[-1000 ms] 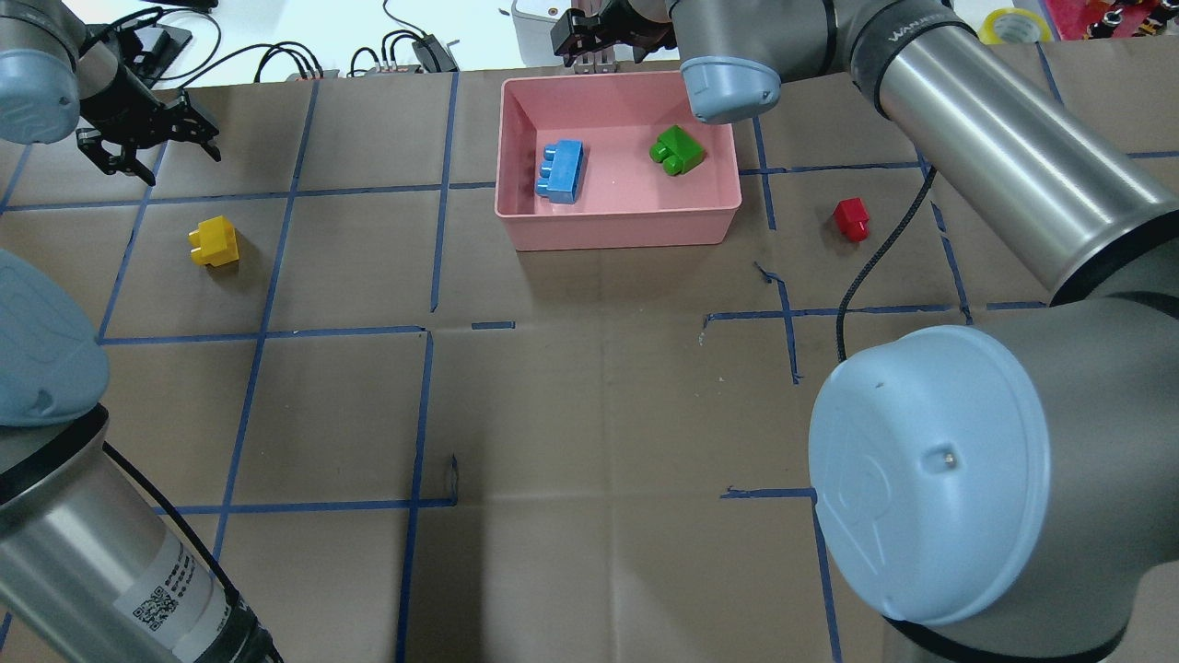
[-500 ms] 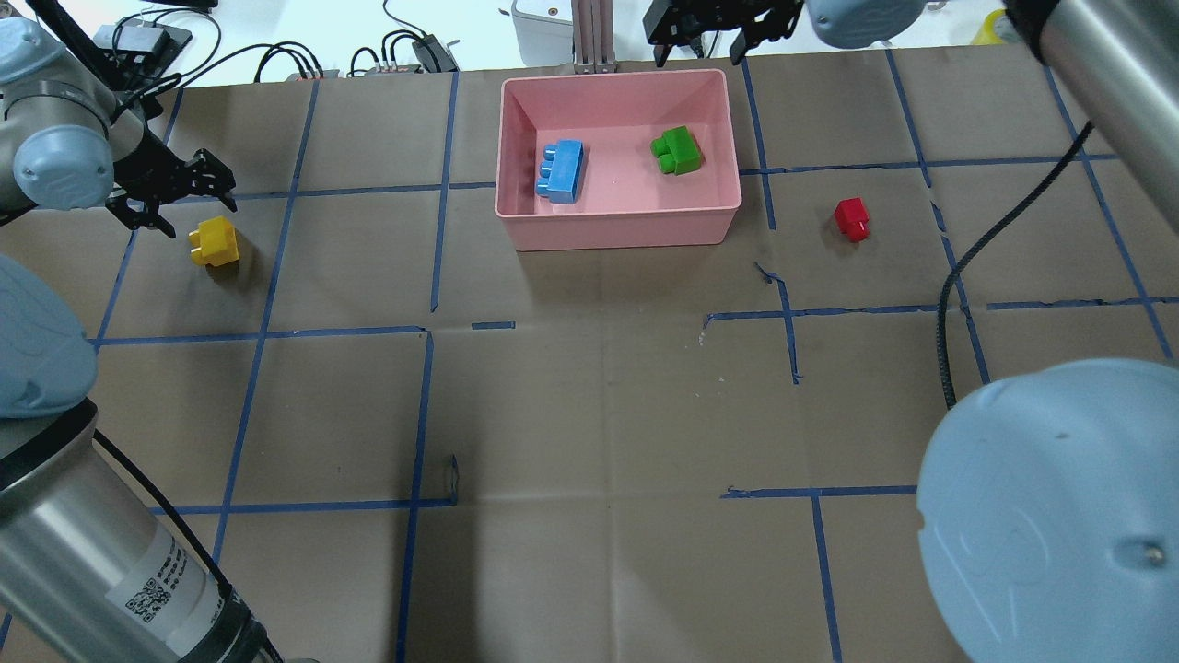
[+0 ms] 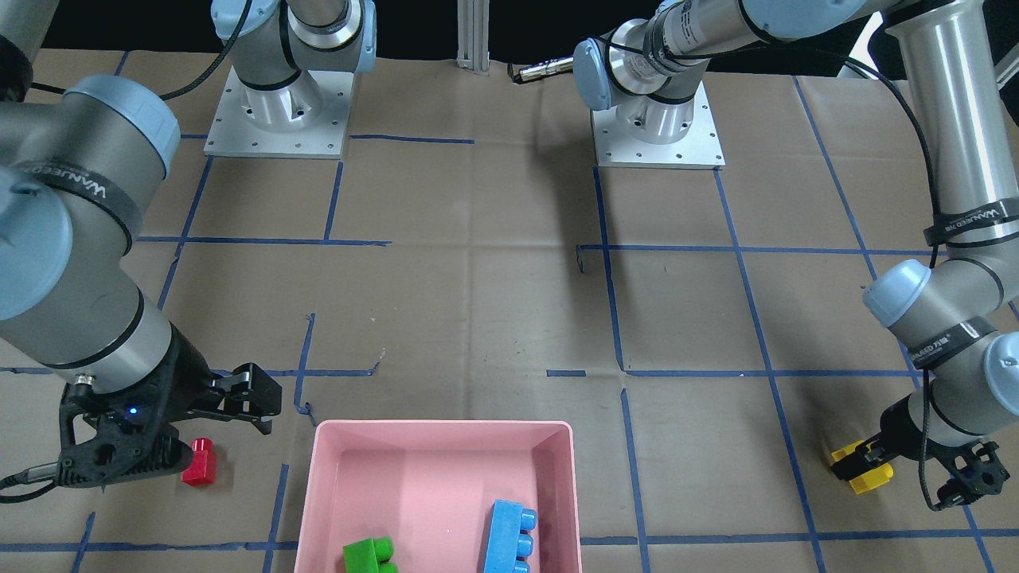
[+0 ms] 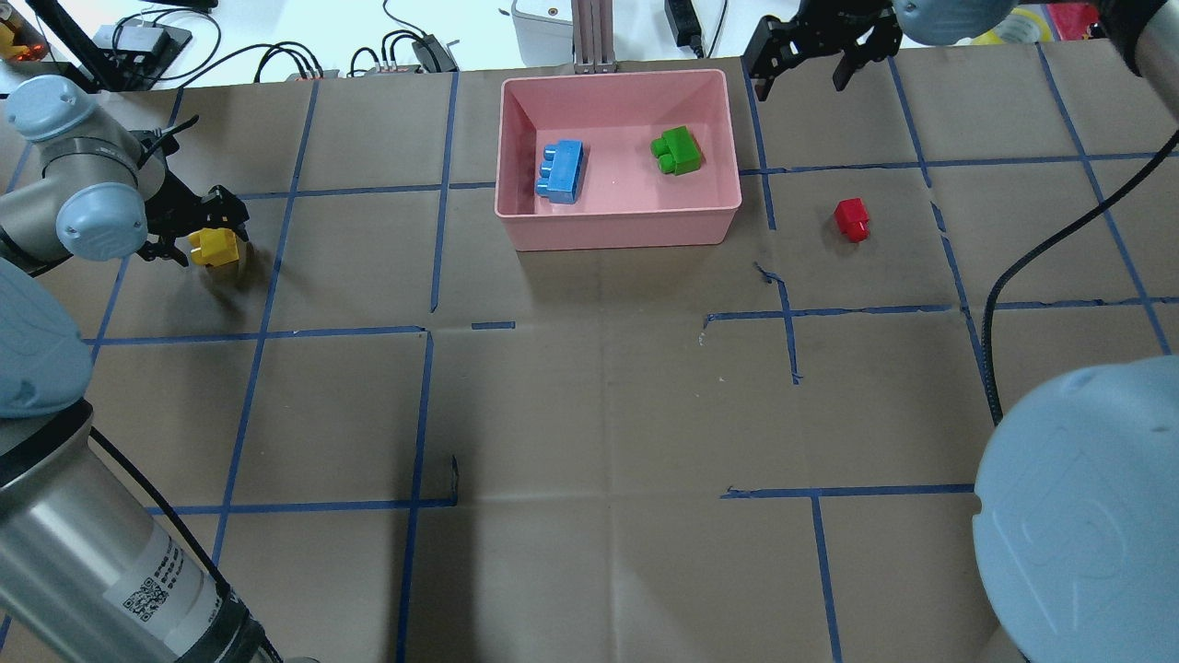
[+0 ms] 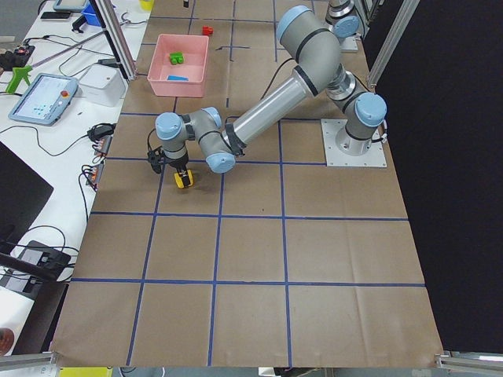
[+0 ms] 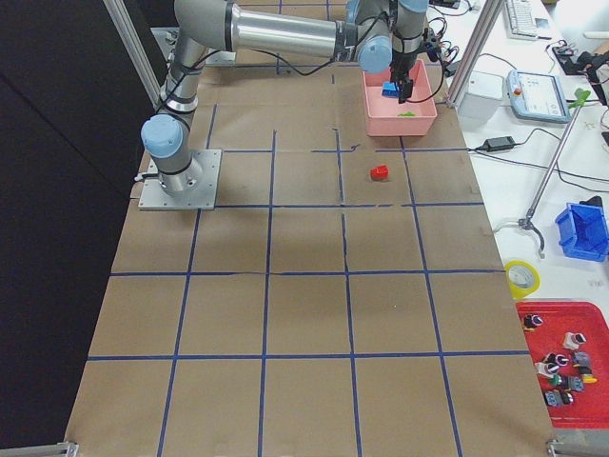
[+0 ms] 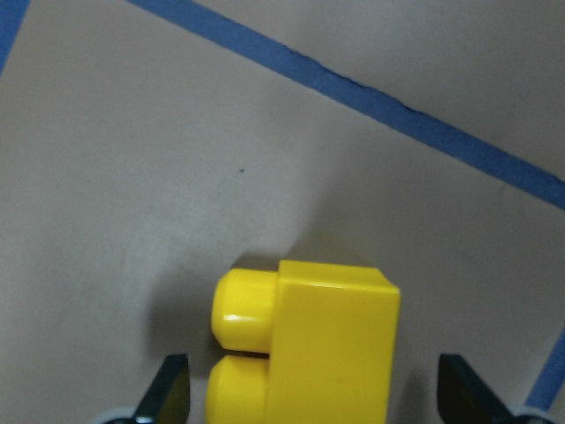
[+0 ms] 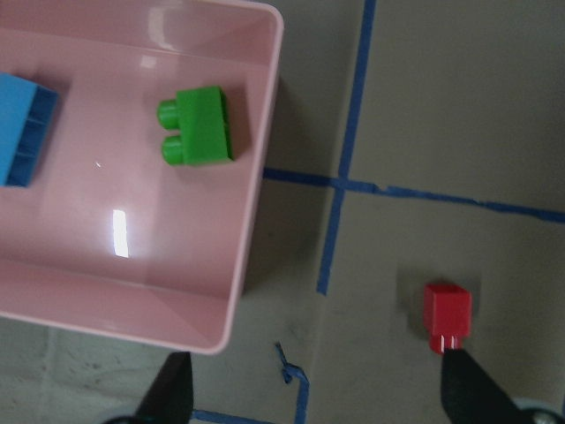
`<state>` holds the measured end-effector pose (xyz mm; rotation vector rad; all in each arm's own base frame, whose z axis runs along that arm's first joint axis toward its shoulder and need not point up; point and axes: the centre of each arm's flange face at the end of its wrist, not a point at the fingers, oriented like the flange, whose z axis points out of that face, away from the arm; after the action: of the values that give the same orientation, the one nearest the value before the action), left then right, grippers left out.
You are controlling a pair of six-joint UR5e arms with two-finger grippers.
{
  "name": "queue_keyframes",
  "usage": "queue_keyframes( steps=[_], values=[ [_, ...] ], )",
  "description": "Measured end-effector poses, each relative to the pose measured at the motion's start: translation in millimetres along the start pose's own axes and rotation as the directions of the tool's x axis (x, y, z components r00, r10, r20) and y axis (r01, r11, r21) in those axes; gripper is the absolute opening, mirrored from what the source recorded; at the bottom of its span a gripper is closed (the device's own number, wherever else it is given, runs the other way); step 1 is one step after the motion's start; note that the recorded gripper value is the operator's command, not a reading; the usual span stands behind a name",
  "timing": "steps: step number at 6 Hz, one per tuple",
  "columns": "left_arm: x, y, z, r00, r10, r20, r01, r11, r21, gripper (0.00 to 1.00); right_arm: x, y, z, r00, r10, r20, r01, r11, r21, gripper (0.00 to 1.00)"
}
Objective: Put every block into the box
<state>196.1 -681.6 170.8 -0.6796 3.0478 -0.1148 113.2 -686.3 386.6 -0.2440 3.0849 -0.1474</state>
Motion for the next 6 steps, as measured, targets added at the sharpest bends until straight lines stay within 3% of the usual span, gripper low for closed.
queue_keyframes(
  steps=[1, 3, 4, 6],
  values=[
    [-4.7, -2.4, -2.0, 1.0, 0.004, 0.006, -0.004, 1.0, 0.008, 0.83, 23.6, 19.6, 28.9, 1.0, 0.009, -0.015, -0.009, 1.0, -0.015, 0.99],
    [-13.2, -6.7, -5.5, 1.0, 0.01, 0.01, -0.011, 1.0, 0.019, 0.69, 61.3, 54.7, 96.5, 0.999, 0.023, -0.033, -0.021, 0.998, 0.054, 0.99],
    [-13.7, -6.1, -4.6, 1.0, 0.011, 0.01, -0.011, 1.0, 0.017, 0.54, 70.0, 65.0, 126.4, 0.999, 0.032, -0.035, -0.029, 0.997, 0.073, 0.99],
    [-13.9, -6.2, -5.5, 1.0, 0.012, 0.01, -0.012, 1.0, 0.017, 0.13, 90.9, 66.8, 174.4, 0.998, 0.057, -0.035, -0.054, 0.995, 0.081, 0.99]
  ],
)
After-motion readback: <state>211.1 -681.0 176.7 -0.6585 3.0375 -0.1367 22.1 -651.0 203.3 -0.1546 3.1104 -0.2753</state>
